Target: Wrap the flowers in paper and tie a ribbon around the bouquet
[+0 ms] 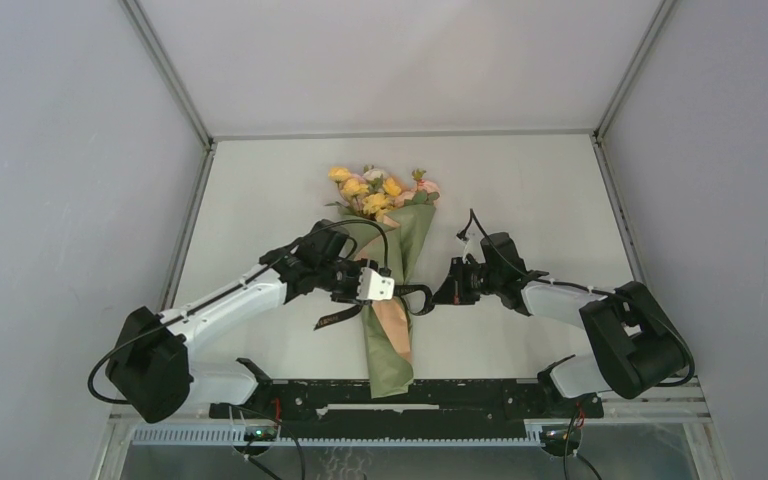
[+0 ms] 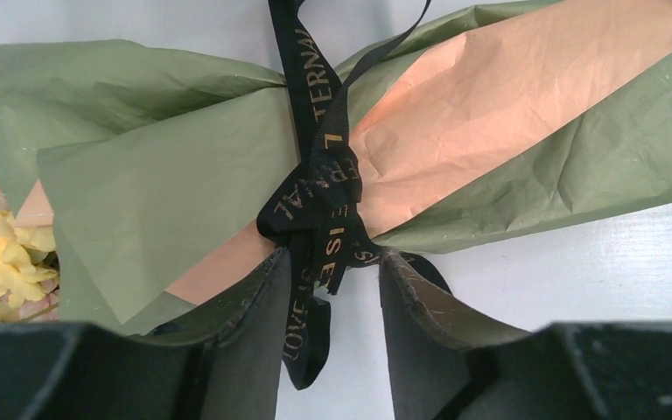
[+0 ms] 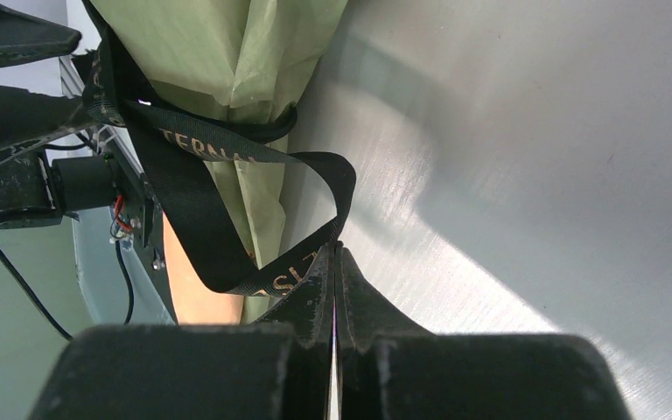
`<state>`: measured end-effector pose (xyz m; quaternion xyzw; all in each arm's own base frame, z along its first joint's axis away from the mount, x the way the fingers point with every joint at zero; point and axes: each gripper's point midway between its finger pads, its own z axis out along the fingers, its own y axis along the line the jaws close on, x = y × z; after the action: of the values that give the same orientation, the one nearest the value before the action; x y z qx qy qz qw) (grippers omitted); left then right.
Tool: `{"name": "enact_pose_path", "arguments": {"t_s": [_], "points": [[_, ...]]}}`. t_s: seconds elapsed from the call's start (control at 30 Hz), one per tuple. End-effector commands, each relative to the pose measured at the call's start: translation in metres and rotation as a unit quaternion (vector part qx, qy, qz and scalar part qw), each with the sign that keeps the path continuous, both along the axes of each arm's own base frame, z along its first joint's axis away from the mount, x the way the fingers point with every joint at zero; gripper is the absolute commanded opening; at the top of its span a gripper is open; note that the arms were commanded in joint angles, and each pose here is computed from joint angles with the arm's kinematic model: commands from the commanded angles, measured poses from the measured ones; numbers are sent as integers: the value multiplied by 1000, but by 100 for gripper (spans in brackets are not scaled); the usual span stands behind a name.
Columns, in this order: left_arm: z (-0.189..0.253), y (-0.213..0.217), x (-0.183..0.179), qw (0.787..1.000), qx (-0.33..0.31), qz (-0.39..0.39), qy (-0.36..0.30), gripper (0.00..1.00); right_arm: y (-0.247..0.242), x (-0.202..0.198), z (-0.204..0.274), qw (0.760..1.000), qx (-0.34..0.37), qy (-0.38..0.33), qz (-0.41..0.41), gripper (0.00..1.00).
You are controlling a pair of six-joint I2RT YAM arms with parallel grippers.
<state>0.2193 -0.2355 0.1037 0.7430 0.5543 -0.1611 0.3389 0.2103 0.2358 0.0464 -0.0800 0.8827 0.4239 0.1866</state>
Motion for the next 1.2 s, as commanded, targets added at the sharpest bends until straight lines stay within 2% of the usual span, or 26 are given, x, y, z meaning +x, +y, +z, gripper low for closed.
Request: {"name": "enact_pose_path", "arguments": {"t_s": [0.0, 0.23, 0.3, 0.37, 0.47, 0.63, 0.73, 1.0, 1.07, 1.17], "points": [[-6, -4, 2, 1000, -4, 0, -4, 44, 9, 16, 18, 999, 20, -36, 2, 0], [-11, -9, 5, 1000, -7, 3, -12, 32, 9, 15, 17, 999, 19, -33, 4, 0], [-13, -9, 4, 1000, -4, 3, -14, 21, 9, 15, 18, 999, 20, -33, 3, 0], [-12, -8, 4, 1000, -2, 4, -17, 3, 8, 16, 19, 999, 23, -35, 3, 0], [-10, 1, -3, 1000, 15, -4, -18, 0, 9, 19, 23, 999, 30, -39, 1, 0], [-20, 36, -26, 996, 86, -27, -4, 0, 17, 20, 32, 998, 35, -50, 31, 0], [-22, 43, -33, 995, 92, -20, 6, 0, 21, 20, 35, 997, 39, -51, 47, 10], [-24, 41, -32, 996, 85, -10, 5, 0, 30, 10, 49, 993, 64, -63, 79, 58], [-22, 38, -30, 997, 77, -5, 5, 2, 37, 5, 50, 991, 68, -68, 92, 64], [-16, 31, -24, 998, 59, 14, 3, 2, 42, 7, 63, 989, 61, -107, 84, 62]]}}
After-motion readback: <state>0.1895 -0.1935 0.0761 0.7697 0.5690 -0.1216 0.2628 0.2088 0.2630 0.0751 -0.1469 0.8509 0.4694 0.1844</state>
